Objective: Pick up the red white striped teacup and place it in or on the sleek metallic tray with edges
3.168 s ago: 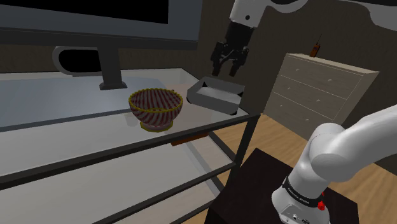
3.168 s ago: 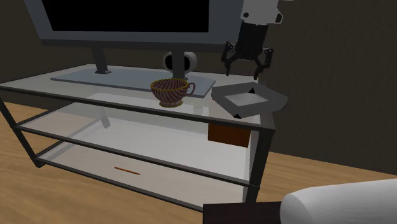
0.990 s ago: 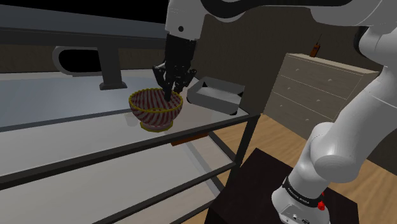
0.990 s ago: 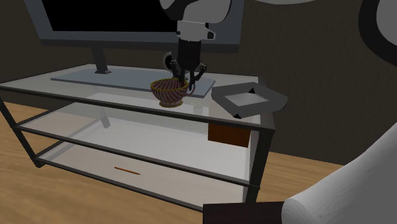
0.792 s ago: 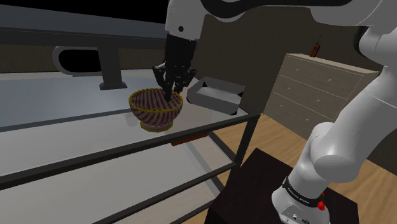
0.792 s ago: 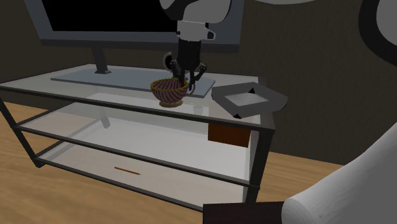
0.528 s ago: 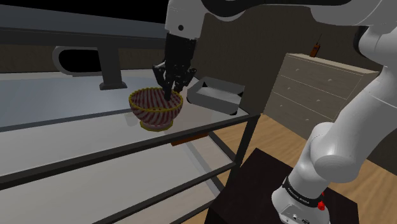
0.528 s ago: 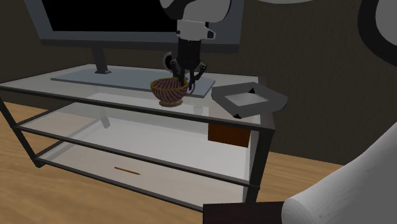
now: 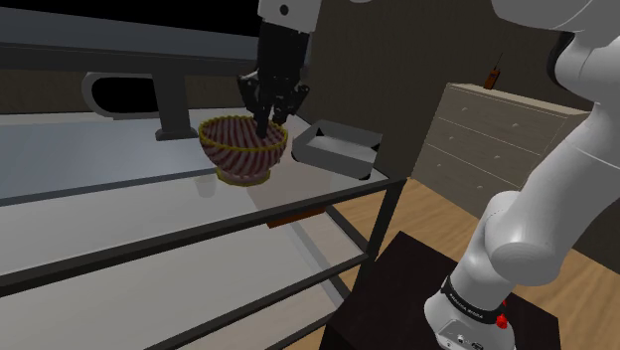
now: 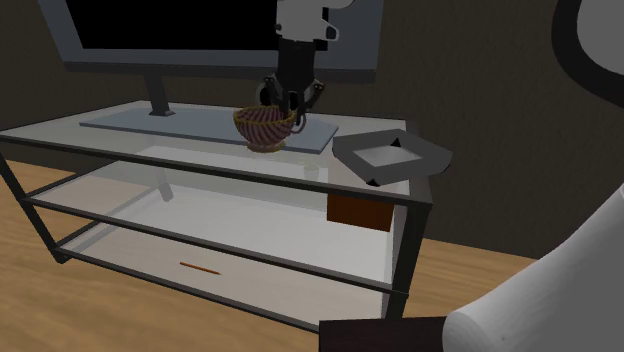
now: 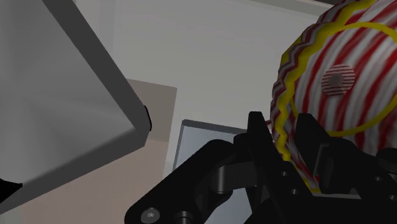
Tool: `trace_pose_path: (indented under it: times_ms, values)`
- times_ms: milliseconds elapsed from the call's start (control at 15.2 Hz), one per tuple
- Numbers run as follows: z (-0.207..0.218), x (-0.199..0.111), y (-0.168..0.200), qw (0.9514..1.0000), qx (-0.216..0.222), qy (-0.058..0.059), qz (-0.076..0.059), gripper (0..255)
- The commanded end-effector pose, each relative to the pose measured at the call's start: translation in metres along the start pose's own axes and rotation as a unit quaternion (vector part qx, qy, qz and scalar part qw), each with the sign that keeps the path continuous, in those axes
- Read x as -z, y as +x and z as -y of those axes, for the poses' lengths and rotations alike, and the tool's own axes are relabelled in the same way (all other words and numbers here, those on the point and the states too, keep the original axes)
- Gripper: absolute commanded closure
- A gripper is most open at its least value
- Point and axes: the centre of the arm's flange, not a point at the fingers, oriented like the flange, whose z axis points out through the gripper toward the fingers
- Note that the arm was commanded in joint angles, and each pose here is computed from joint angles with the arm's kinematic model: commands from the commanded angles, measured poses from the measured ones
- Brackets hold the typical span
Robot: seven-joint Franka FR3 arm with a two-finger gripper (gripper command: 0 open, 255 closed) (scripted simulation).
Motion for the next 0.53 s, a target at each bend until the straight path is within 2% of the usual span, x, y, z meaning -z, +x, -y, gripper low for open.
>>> trace_pose_path:
  times_ms: [0,462]
  values:
    - [0.000,0.011,0.001,1.0000,0.000,0.000,0.000,255]
    - [0.004,0.048,0.002,1.0000,0.000,0.000,0.000,255]
